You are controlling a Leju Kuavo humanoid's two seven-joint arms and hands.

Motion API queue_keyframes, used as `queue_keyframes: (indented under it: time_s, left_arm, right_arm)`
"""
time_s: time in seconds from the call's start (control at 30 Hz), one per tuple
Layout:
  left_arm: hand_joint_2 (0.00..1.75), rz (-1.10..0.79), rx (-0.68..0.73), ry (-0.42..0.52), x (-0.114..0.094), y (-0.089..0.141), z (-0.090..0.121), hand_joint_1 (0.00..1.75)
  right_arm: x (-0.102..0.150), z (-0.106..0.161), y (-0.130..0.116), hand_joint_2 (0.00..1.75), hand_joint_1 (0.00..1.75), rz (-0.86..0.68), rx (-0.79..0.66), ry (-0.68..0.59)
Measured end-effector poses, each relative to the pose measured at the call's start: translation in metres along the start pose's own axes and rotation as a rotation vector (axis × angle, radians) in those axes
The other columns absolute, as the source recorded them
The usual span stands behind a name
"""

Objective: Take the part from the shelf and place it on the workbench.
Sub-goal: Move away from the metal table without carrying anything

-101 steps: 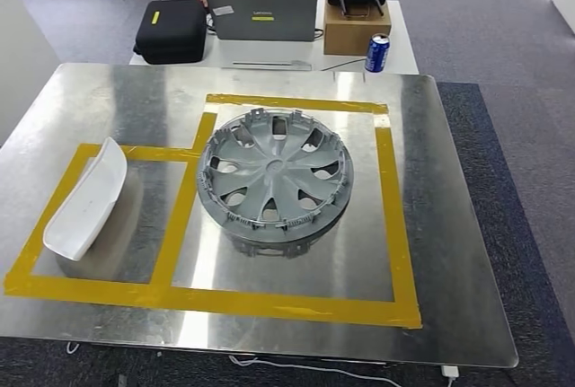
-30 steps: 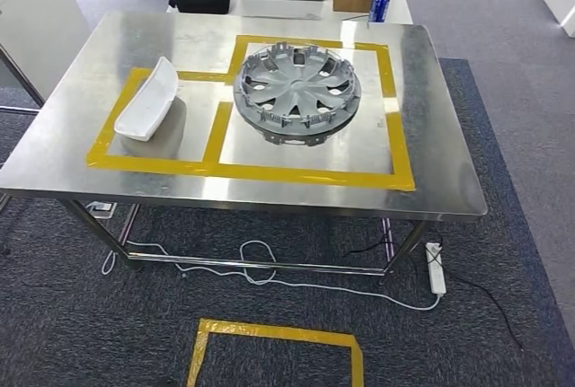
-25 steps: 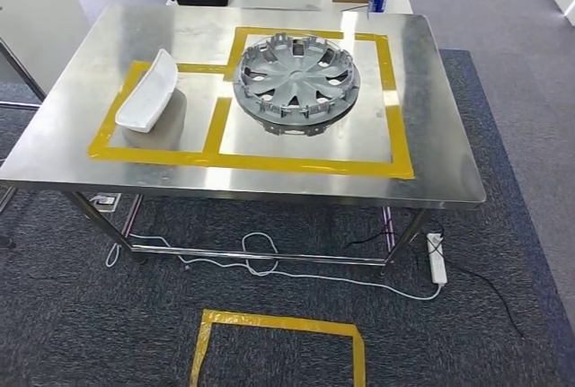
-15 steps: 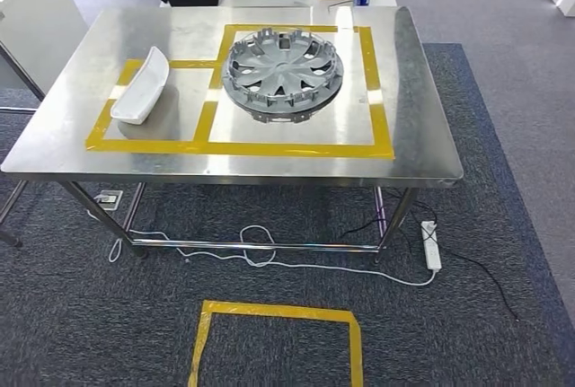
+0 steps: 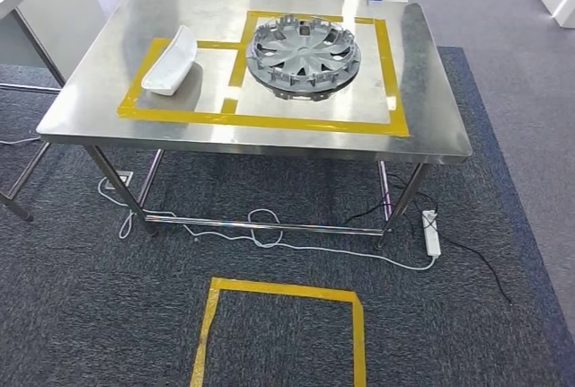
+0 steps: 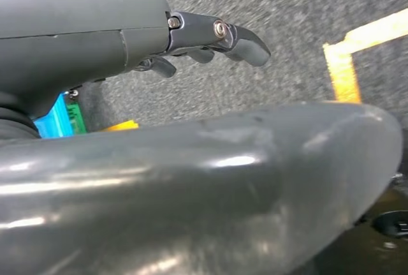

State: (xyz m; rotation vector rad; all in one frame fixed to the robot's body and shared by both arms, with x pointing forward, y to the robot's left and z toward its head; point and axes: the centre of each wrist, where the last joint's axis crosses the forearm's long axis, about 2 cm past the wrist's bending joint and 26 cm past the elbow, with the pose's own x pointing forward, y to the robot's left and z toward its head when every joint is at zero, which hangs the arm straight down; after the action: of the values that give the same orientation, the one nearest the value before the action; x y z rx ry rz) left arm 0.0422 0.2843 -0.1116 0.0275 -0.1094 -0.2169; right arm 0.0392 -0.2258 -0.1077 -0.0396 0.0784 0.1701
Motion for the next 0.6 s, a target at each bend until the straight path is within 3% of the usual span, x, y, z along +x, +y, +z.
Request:
queue_keyframes:
  time_s: [0.6]
  left_arm:
    - [0.0, 0.031, -0.023, -0.028, -0.004, -0.0011, 0.0, 0.0]
  right_arm:
    - [0.0013, 0.0001, -0.0016, 0.0, 0.0, -0.002, 0.001, -0.008]
